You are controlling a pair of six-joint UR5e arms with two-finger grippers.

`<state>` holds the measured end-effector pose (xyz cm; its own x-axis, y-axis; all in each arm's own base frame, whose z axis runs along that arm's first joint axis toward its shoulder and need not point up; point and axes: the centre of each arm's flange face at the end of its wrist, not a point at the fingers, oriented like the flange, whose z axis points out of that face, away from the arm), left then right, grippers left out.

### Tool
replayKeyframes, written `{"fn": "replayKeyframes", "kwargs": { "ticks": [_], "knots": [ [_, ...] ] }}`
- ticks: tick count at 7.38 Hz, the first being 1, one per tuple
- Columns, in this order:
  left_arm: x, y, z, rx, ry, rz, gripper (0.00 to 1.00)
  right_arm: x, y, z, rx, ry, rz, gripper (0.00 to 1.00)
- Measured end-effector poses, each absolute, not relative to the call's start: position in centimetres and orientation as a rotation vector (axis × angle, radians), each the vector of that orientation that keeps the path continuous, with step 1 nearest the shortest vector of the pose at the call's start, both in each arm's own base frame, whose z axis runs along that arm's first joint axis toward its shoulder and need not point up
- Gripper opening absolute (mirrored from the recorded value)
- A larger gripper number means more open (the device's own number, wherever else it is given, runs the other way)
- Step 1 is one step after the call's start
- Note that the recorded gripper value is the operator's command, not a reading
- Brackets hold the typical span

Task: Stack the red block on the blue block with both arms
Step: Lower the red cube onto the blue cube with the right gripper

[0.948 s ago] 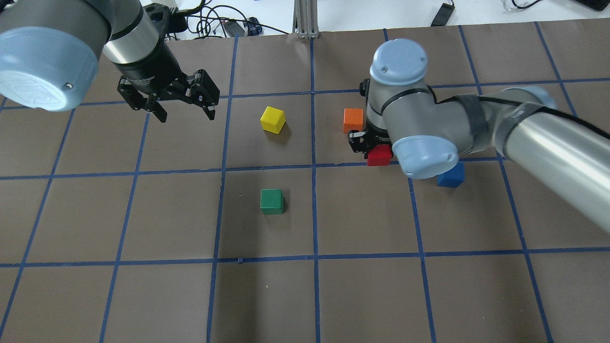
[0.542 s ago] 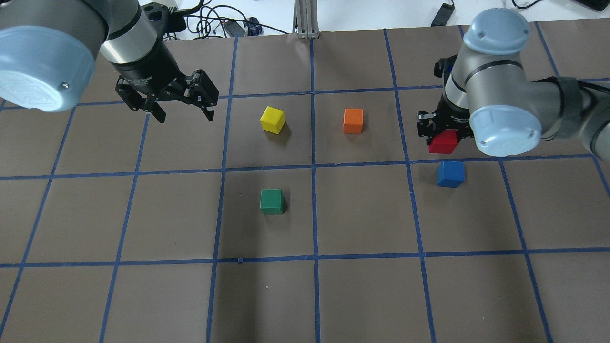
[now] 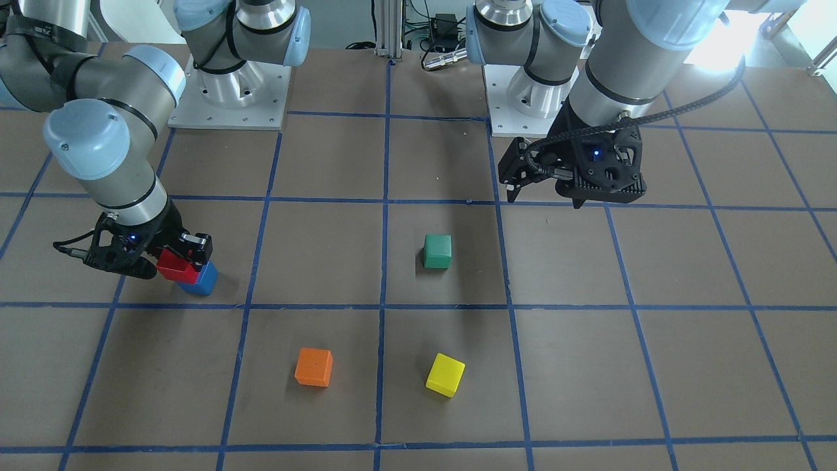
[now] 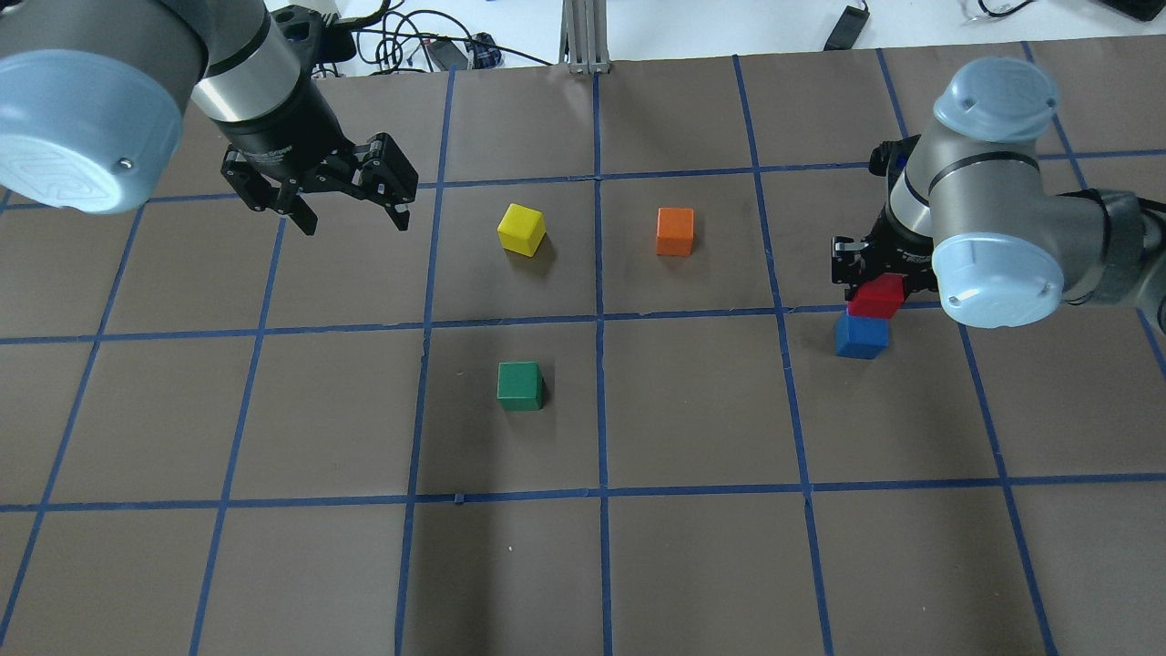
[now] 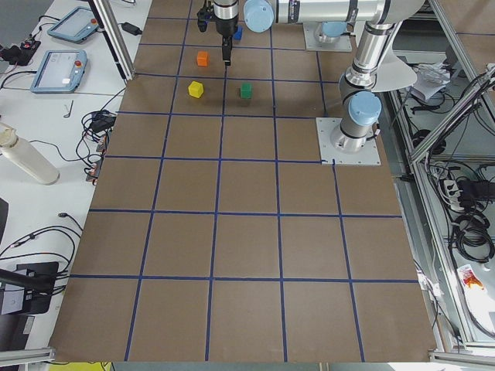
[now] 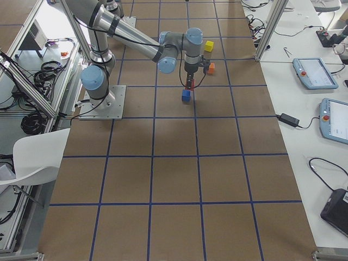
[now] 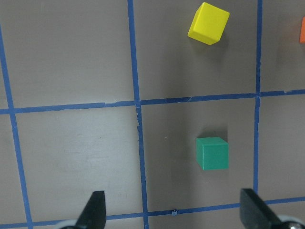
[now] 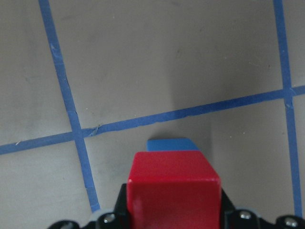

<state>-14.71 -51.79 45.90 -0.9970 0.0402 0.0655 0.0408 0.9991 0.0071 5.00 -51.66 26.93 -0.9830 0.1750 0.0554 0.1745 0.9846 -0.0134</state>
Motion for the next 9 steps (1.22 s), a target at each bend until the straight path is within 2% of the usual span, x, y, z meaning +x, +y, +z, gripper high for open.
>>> {"fn": "replayKeyframes", "kwargs": {
  "ticks": [5, 9],
  "knots": [
    [-14.7, -51.8, 45.9, -0.064, -3.076, -0.012, 1.00, 4.2, -50.8, 25.2, -0.189, -3.079, -0.022, 0.23],
    [-14.7, -51.8, 45.9, -0.066, -3.075, -0.013, 1.00, 4.1, -50.7, 25.0, -0.185, -3.081, -0.025, 0.36]
  ]
}}
